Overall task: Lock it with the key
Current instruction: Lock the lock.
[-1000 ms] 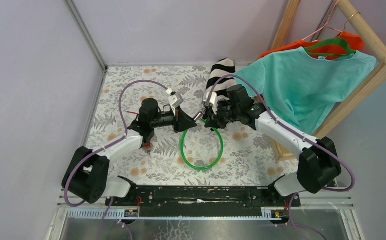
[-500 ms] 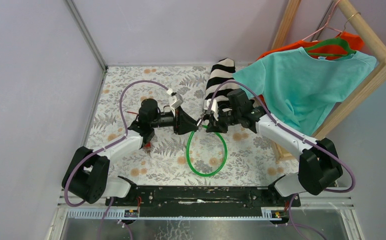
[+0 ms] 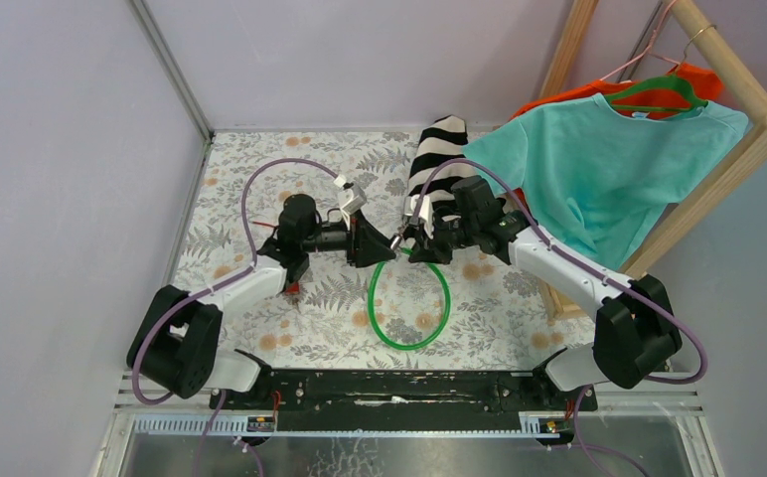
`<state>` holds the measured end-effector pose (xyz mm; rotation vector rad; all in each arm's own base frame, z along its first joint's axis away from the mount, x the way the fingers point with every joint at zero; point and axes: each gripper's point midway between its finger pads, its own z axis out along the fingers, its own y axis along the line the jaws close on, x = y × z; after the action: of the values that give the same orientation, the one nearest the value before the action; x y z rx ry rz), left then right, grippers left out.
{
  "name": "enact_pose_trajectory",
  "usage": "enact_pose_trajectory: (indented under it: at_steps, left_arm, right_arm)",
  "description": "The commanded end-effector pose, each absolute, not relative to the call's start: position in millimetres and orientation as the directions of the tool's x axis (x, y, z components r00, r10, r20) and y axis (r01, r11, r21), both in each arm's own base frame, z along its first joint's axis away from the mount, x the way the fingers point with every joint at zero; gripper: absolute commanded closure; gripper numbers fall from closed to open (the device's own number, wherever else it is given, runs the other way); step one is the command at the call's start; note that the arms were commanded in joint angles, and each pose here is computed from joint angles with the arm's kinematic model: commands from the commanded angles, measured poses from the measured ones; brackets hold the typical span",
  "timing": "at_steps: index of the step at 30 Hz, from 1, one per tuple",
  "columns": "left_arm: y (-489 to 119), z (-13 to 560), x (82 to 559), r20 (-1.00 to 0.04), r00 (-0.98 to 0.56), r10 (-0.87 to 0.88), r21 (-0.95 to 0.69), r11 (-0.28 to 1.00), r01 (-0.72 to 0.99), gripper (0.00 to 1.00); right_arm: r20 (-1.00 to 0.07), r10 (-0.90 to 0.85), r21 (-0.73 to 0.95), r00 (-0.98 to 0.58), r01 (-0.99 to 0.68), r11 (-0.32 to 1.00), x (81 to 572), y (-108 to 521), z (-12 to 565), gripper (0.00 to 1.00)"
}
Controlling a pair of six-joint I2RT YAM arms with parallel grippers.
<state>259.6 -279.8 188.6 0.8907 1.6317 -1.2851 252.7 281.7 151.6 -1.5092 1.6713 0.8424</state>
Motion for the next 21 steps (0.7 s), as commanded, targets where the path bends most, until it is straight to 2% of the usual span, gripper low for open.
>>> enact_pose_trajectory:
  at_steps: [1, 4, 9, 13, 17, 21]
  left_arm:
    - [-289, 208, 266, -0.942, -0.334, 0.010, -0.327, 0.184, 0.927, 0.53]
    - [-292, 209, 265, -0.942, -0.334, 0.024, -0.325, 0.171, 0.930, 0.57]
    - [-295, 209, 267, -0.939, -0.342, 0.049, -0.330, 0.166, 0.929, 0.69]
    - [-298, 218, 271, -0.949, -0.310, 0.053, -0.300, 0.150, 0.942, 0.81]
    - [-297, 220, 271, -0.967, -0.244, 0.076, -0.233, 0.136, 0.963, 0.98]
    - [-297, 222, 265, -0.980, -0.179, 0.082, -0.169, 0.113, 0.979, 1.00]
  right_arm:
    - [-0.911, -0.410, -0.066, 0.043, -0.997, 0.043, 252, 306, 211, 1.00]
    - [-0.914, -0.405, -0.065, 0.038, -0.996, 0.053, 254, 309, 218, 1.00]
    - [-0.916, -0.400, -0.073, 0.044, -0.996, 0.059, 255, 311, 224, 1.00]
    - [-0.913, -0.404, -0.087, 0.062, -0.995, 0.043, 254, 312, 226, 0.94]
    - [-0.910, -0.407, -0.110, 0.080, -0.993, 0.052, 257, 310, 228, 0.89]
    - [-0.915, -0.396, -0.112, 0.079, -0.992, 0.060, 256, 310, 232, 0.84]
